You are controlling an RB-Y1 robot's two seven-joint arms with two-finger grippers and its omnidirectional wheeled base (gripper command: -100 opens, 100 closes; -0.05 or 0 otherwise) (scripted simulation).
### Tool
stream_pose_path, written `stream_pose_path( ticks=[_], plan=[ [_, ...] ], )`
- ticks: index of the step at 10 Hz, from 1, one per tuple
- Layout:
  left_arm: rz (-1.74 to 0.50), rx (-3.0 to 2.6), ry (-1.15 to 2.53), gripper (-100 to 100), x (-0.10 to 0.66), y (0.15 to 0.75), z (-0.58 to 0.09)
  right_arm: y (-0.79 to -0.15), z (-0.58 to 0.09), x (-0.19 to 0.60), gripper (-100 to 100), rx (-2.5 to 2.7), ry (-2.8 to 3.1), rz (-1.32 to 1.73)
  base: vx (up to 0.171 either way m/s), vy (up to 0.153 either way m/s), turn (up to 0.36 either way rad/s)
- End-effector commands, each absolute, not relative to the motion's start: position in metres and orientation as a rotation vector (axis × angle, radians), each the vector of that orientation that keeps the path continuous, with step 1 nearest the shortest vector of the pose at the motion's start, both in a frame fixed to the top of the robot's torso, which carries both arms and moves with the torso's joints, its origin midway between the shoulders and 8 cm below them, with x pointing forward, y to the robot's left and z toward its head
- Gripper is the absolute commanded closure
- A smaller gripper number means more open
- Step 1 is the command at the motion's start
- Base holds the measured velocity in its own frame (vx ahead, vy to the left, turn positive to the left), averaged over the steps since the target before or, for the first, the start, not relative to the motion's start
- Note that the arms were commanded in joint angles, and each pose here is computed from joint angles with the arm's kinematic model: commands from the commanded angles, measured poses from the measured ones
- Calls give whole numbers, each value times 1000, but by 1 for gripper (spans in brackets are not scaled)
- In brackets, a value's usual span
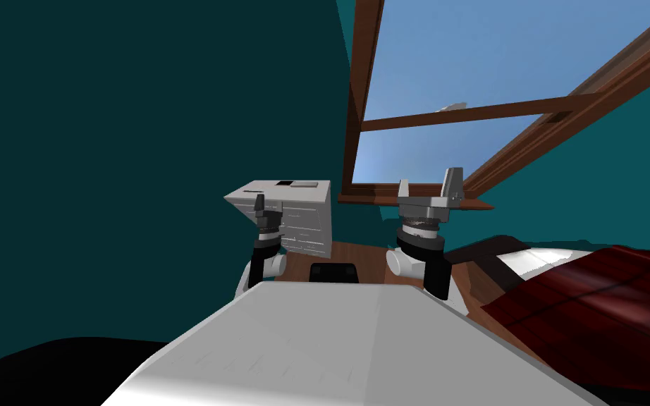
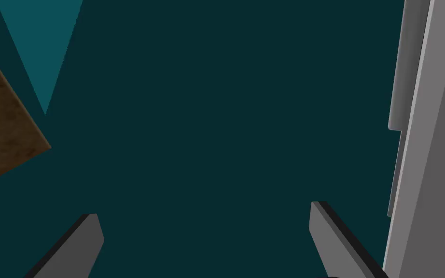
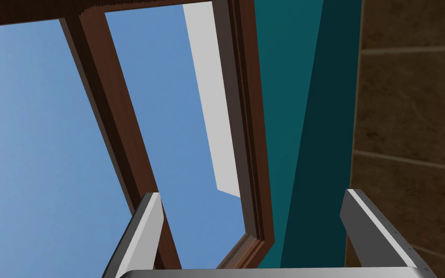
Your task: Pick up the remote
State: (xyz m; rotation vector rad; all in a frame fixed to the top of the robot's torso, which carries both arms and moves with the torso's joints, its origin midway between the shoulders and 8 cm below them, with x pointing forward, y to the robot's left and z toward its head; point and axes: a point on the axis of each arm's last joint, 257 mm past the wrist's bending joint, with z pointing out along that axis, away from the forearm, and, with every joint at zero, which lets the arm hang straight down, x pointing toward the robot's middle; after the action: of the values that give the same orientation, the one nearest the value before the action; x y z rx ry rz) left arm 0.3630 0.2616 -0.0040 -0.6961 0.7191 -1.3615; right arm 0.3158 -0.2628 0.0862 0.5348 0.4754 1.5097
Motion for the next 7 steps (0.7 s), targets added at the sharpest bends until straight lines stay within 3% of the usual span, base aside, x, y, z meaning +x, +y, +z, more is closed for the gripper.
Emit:
stream_pose_path(
  ticks=[1, 7],
  plan=[
    [-1358, -706, 788, -100, 371, 257, -16, -263, 86, 316, 0, 535, 475, 1510, -76, -26, 22],
    [-1312, -768, 1046, -100, 399, 251, -73, -263, 86, 316, 0, 535, 475, 1510, -142, -21, 18]
  ],
)
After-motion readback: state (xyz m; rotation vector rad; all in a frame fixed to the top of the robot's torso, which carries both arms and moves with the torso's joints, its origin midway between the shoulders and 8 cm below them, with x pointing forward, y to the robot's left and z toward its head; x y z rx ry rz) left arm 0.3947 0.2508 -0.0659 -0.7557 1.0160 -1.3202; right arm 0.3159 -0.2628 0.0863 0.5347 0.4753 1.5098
